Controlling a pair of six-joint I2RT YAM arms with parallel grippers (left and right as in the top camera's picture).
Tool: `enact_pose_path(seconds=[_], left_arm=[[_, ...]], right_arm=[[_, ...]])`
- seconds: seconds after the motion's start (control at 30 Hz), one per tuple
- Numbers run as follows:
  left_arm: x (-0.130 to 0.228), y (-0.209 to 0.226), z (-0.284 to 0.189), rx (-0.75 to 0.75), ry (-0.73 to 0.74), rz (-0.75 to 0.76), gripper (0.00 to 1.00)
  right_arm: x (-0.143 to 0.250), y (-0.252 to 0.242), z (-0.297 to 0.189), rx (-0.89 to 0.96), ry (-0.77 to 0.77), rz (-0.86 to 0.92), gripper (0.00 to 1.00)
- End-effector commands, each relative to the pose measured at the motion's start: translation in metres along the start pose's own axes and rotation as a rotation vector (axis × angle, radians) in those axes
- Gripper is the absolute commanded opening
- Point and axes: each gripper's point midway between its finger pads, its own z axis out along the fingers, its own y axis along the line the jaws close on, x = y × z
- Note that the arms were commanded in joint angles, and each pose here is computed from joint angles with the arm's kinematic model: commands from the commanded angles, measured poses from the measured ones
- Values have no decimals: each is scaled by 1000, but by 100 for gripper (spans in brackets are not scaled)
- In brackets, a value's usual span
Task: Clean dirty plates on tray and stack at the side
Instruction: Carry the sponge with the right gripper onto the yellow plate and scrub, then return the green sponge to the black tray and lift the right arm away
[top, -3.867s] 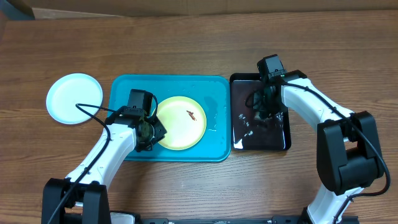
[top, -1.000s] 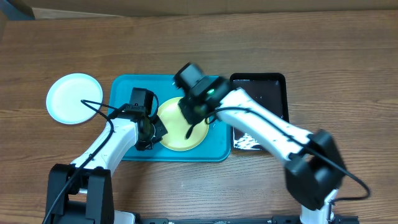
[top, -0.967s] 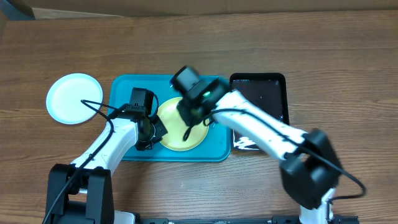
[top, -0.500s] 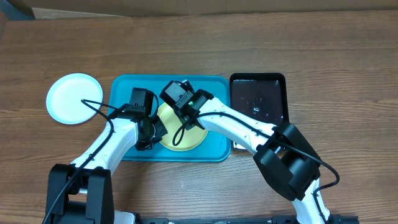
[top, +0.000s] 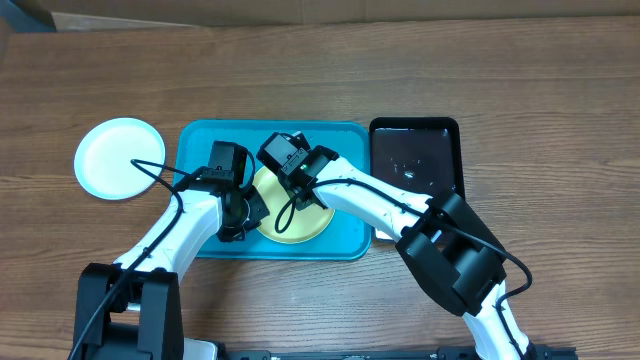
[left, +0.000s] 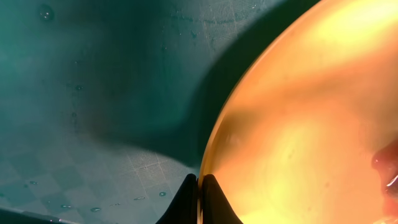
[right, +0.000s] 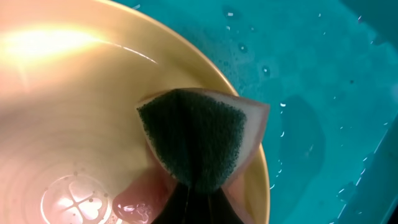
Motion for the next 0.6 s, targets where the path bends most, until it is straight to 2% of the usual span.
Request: enact_pose_path(seconds=[0.0,0.27,0.43,0.57], left_arm=[[-6,-3,-2,3,-12,16,4],[-7,-3,-2,4,-14,16,4],[-7,-3,-2,4,-14,16,4],[-7,-3,-2,3,-14,16,4]], right_arm=[[29,15,22,-75,119,8,4],[45,85,-15,-531,244,-12,4],[15,90,-60,-694,171,-8,4],[-20,63,-92,-725,60,39,4]])
